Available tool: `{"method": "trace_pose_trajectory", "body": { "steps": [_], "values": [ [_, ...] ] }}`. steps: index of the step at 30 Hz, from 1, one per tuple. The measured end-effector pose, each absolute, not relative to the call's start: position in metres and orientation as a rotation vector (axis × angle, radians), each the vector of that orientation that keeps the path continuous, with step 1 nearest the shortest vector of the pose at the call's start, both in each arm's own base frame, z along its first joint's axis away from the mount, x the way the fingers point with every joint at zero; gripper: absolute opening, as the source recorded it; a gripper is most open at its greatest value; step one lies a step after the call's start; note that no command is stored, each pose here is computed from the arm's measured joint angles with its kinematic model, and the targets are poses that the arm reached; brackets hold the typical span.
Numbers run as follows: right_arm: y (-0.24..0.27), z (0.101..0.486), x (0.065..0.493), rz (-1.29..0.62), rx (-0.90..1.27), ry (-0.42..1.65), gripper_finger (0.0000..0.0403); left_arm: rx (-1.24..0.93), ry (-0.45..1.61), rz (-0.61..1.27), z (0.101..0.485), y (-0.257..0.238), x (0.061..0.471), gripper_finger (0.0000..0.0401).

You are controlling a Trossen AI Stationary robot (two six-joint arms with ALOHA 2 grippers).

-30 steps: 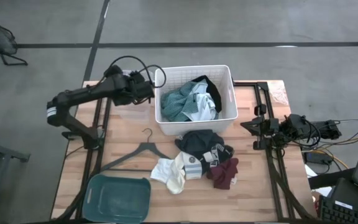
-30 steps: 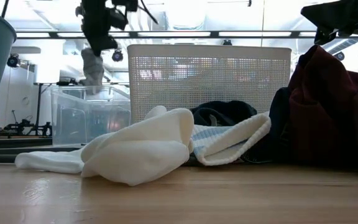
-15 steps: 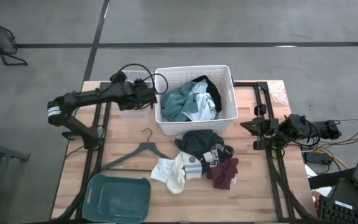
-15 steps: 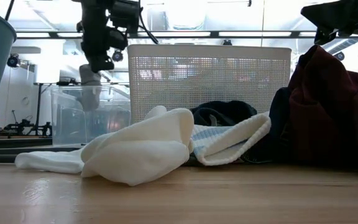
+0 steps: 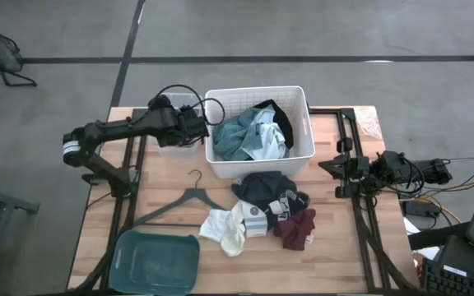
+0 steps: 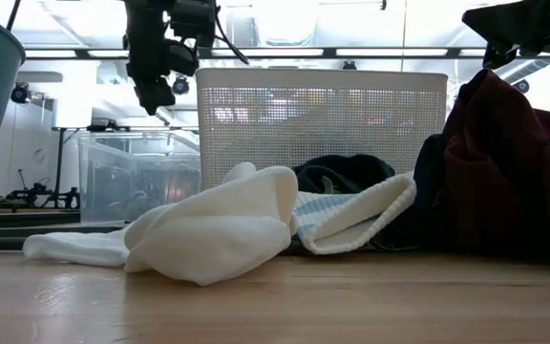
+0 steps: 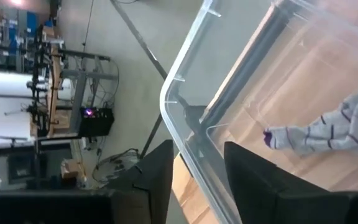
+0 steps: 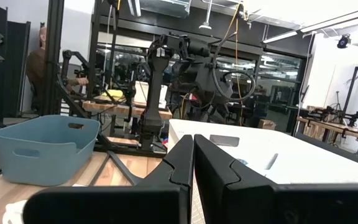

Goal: Pick & Place Cloths
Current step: Put the right white sock into the transparent bin

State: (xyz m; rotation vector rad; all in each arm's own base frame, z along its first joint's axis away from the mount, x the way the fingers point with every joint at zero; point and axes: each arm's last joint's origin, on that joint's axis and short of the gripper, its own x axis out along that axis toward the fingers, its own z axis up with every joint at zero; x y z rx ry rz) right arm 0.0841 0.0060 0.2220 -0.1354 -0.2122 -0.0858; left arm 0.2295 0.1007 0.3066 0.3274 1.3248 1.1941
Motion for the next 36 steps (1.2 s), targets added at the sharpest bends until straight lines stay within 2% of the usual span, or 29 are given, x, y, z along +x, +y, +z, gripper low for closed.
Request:
{"method": "trace_pose_trajectory", "body": {
  "steps": [10,15,20,30,36],
  "values": [
    [0.006,0.222,0.084,-0.086,-0.135,-0.212,0.0008,0.372,1.179,1.074,0.342,0.065,0.245,0.0151],
    [0.006,0.222,0.084,-0.086,-0.135,-0.212,0.0008,0.39,1.04,0.965,0.367,0.028,0.253,0.0151],
    [0.006,0.222,0.084,-0.086,-0.135,-0.212,0.0008,0.414,0.89,0.805,0.376,-0.018,0.262,0.0151],
    [0.006,0.222,0.084,-0.085,-0.135,-0.212,0.0008,0.44,0.683,0.307,0.351,-0.1,0.292,0.0151],
    [0.006,0.222,0.084,-0.086,-0.135,-0.212,0.0008,0.43,0.706,0.098,0.313,-0.12,0.313,0.0151]
  ]
}}
